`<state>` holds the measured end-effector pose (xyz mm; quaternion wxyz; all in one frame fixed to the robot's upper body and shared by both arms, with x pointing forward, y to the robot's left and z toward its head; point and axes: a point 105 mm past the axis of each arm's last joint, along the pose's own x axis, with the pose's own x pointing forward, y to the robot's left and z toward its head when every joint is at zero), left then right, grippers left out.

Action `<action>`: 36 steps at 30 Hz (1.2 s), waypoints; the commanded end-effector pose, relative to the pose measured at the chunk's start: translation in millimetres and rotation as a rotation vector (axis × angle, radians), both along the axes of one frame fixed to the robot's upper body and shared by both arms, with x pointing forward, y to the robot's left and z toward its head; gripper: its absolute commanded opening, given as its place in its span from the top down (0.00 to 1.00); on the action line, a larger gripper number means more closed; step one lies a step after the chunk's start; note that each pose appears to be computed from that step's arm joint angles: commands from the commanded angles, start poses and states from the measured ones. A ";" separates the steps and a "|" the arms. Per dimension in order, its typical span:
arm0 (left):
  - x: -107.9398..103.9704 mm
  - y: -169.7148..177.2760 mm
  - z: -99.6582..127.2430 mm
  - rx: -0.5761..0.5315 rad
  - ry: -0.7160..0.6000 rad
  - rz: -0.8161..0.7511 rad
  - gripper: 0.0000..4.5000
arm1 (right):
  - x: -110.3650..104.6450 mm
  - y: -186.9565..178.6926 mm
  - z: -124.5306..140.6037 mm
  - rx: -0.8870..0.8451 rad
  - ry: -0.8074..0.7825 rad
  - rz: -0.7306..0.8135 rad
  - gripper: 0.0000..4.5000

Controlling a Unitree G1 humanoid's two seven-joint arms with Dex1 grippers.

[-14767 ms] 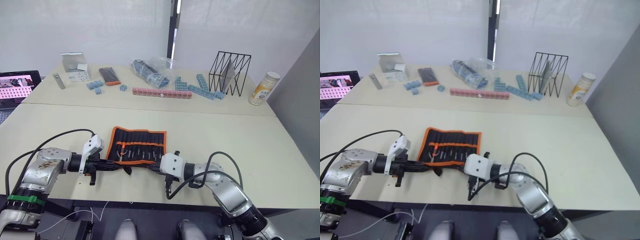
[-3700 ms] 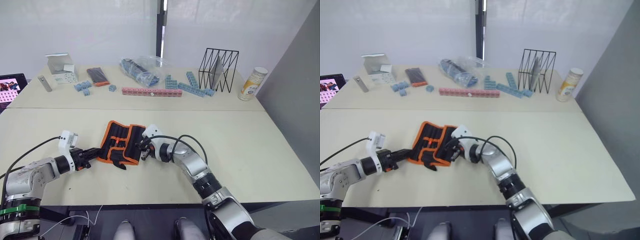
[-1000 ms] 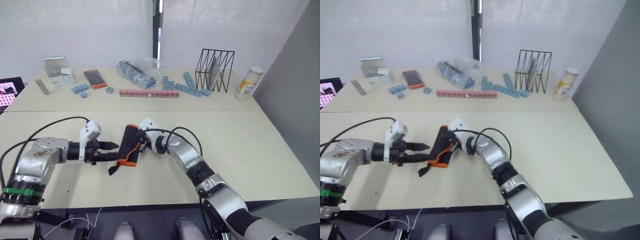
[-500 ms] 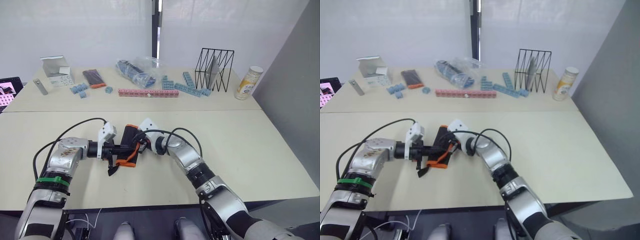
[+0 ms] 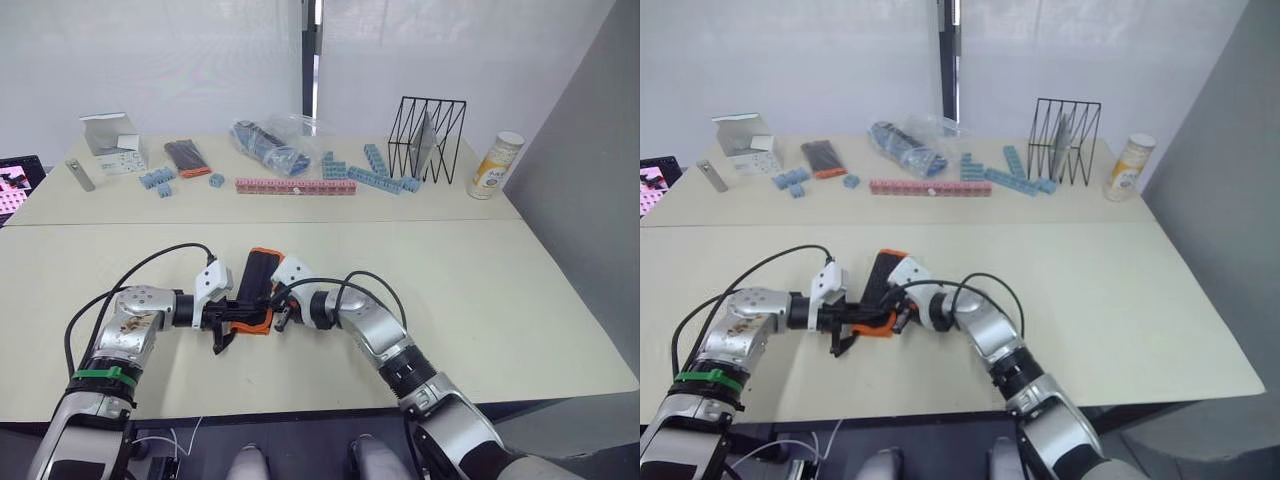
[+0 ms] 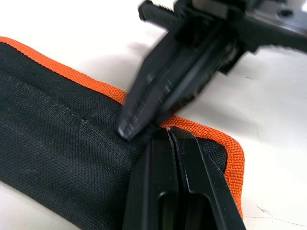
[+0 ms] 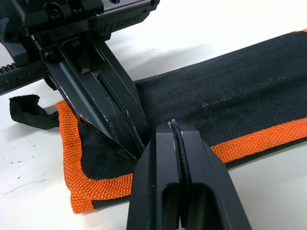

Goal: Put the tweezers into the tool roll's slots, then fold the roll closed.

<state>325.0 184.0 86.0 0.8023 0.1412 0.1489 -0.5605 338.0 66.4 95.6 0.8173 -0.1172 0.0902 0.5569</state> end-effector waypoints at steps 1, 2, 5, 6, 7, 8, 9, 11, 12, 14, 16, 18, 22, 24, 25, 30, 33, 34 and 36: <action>-12.8 12.9 -25.1 0.062 0.098 0.030 0.99 | 8.9 -1.2 -25.4 -0.072 0.020 -0.063 1.00; -13.7 12.8 -25.0 0.061 0.099 0.028 0.99 | 11.9 -2.4 -29.5 -0.081 0.026 -0.082 1.00; -17.6 14.6 -26.1 0.065 0.109 0.027 0.99 | 31.8 -7.6 -31.4 -0.047 0.080 -0.187 1.00; -18.4 15.1 -26.6 0.068 0.112 0.027 0.99 | 36.2 -9.0 -31.5 -0.043 0.085 -0.207 1.00; -19.1 15.6 -26.6 0.074 0.110 0.026 0.99 | 42.7 -11.5 -29.3 -0.028 0.093 -0.233 1.00; -19.5 15.7 -26.5 0.077 0.108 0.025 0.99 | 46.9 -12.8 -27.6 -0.015 0.099 -0.250 1.00; -20.0 15.7 -26.1 0.078 0.108 0.024 0.99 | 50.1 -13.3 -25.7 -0.007 0.099 -0.258 1.00; -20.3 15.7 -25.7 0.081 0.105 0.023 0.99 | 54.4 -12.5 -22.0 -0.008 0.089 -0.259 1.00; -20.2 15.8 -25.7 0.082 0.104 0.024 0.99 | 56.5 -11.3 -19.3 -0.013 0.079 -0.257 1.00; -19.9 16.0 -25.9 0.084 0.103 0.026 0.99 | 59.4 -8.3 -14.5 -0.023 0.059 -0.253 1.00; -19.4 16.8 -25.2 0.084 0.100 0.031 0.99 | 61.9 -3.2 -7.7 -0.026 0.040 -0.253 1.00; -18.7 17.0 -24.7 0.083 0.097 0.036 0.99 | 63.9 -0.1 -2.4 -0.024 0.026 -0.255 1.00; -17.6 18.5 -22.8 0.080 0.089 0.051 0.99 | 67.9 2.3 11.3 0.004 -0.008 -0.250 1.00; -16.5 20.8 -19.7 0.075 0.078 0.065 0.99 | 69.0 3.4 25.1 0.053 -0.038 -0.224 1.00; -15.5 21.8 -18.1 0.072 0.070 0.073 0.99 | 69.1 3.8 31.5 0.077 -0.050 -0.209 1.00; -10.7 27.8 10.0 -0.020 -0.020 0.129 0.99 | 68.7 -8.4 84.4 0.252 -0.173 -0.157 1.00; -12.1 36.3 30.8 -0.096 -0.070 0.190 0.99 | 62.2 -30.6 108.5 0.314 -0.233 -0.176 1.00; -13.5 40.1 36.3 -0.112 -0.088 0.209 0.99 | 58.1 -39.0 114.1 0.325 -0.246 -0.184 1.00; -15.8 50.7 48.0 -0.141 -0.138 0.261 0.99 | 46.4 -61.1 121.9 0.336 -0.266 -0.204 1.00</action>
